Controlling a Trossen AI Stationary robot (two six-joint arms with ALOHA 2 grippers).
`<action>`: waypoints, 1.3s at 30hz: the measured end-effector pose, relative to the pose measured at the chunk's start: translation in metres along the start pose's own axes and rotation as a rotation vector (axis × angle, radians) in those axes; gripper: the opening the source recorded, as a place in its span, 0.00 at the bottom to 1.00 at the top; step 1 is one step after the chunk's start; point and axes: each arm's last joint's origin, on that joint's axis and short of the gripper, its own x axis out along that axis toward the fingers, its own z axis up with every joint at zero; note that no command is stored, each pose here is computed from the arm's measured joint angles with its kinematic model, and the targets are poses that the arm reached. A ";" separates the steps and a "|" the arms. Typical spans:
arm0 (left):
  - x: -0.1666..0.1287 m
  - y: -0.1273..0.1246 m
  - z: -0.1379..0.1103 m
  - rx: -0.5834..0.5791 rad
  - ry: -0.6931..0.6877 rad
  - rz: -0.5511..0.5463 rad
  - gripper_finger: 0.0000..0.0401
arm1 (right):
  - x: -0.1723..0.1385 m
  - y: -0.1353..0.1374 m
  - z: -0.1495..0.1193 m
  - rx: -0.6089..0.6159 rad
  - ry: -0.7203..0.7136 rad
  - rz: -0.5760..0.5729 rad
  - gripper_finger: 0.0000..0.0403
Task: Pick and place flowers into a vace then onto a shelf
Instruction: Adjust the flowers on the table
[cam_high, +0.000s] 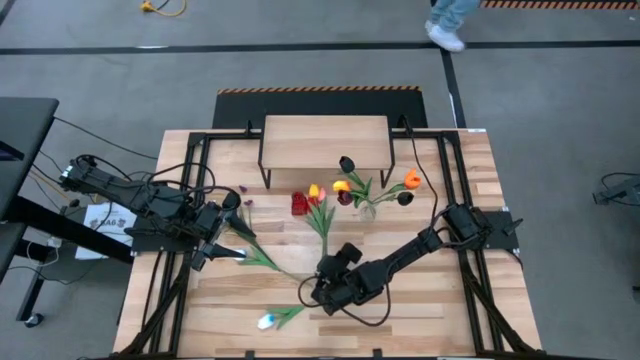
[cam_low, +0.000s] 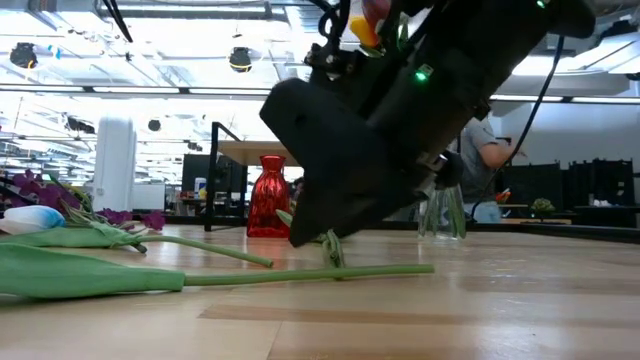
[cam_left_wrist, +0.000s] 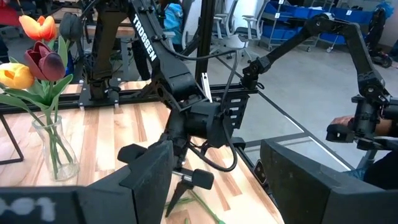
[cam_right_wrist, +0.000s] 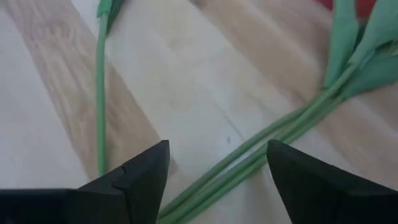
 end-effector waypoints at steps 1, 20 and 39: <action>0.000 0.000 0.000 0.000 0.000 0.000 0.58 | 0.000 0.000 0.000 -0.001 -0.006 -0.005 0.65; 0.000 0.000 -0.002 0.000 0.016 0.002 0.58 | -0.004 -0.001 -0.007 -0.023 0.122 0.031 0.40; 0.000 0.000 -0.002 0.000 0.018 0.002 0.58 | -0.008 -0.015 -0.017 0.047 0.131 -0.151 0.43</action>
